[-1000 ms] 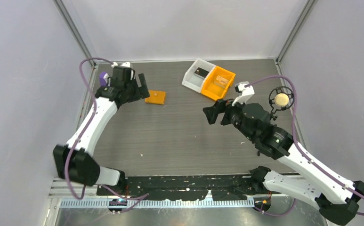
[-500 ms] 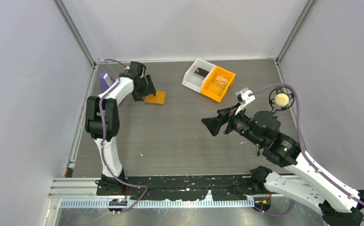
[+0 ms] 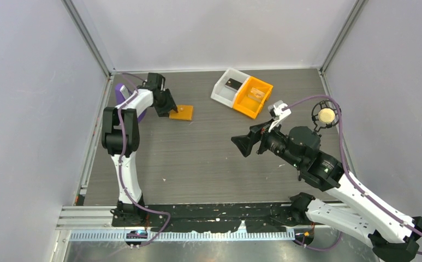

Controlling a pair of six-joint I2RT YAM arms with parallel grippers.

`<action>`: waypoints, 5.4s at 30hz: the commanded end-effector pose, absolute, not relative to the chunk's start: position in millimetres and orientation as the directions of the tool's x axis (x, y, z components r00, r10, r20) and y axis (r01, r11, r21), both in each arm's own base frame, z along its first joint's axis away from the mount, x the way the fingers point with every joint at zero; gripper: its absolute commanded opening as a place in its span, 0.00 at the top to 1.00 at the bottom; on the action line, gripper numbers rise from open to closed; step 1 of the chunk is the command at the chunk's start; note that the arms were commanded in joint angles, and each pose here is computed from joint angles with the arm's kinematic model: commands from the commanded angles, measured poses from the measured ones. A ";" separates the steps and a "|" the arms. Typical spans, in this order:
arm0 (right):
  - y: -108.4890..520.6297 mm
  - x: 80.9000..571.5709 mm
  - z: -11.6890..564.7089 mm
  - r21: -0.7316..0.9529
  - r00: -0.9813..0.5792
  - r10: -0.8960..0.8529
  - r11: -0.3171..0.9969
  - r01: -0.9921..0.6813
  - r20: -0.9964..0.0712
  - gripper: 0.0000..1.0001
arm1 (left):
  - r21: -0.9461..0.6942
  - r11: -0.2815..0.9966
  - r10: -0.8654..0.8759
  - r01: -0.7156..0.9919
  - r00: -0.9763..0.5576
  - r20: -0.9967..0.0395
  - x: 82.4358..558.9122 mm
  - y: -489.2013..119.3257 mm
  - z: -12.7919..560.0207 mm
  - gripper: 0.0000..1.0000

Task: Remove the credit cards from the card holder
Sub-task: Move the card holder to the center of the board, then open the card holder at the center of the board.

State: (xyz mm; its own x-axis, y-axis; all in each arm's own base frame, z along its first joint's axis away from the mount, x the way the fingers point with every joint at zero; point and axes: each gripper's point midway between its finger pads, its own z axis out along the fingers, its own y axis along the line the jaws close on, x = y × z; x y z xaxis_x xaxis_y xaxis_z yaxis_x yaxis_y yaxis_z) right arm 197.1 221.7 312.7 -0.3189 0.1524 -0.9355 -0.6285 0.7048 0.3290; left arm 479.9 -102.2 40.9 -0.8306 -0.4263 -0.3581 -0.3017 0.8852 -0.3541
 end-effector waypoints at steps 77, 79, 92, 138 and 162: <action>398.0 227.7 87.6 -0.106 -0.321 -0.546 0.611 -0.784 -0.774 0.44 | -0.213 0.974 -0.227 -0.078 -0.350 -0.909 169.0 -19.6 232.5 0.22; 392.7 231.0 77.7 -0.144 -0.313 -0.577 0.610 -0.779 -0.754 0.45 | -0.220 0.974 -0.227 -0.058 -0.350 -0.909 168.9 -22.9 233.6 0.22; 349.0 235.2 30.2 -0.247 -0.383 -0.633 0.680 -0.690 -0.673 0.62 | -0.220 0.975 -0.211 -0.023 -0.388 -0.897 171.5 -32.6 228.4 0.22; 330.4 216.8 158.9 0.707 -0.810 0.097 0.554 -0.439 -0.579 0.95 | -0.616 0.786 -0.364 0.052 -0.767 -0.529 184.1 -152.9 126.6 0.22; 244.3 220.0 53.4 0.457 -0.804 -0.009 0.819 -0.347 -0.594 0.95 | -0.617 0.787 -0.343 0.027 -0.812 -0.472 195.2 -165.7 82.4 0.26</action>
State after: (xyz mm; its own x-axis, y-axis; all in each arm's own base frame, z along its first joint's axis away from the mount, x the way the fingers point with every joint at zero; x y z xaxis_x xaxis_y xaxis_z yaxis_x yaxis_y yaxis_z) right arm 214.4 261.8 69.9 -0.8252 0.0294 -0.5641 -0.3448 0.7648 0.5442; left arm 189.4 -160.4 78.5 -0.8217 -0.3375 -0.4592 0.0039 0.8024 -0.5968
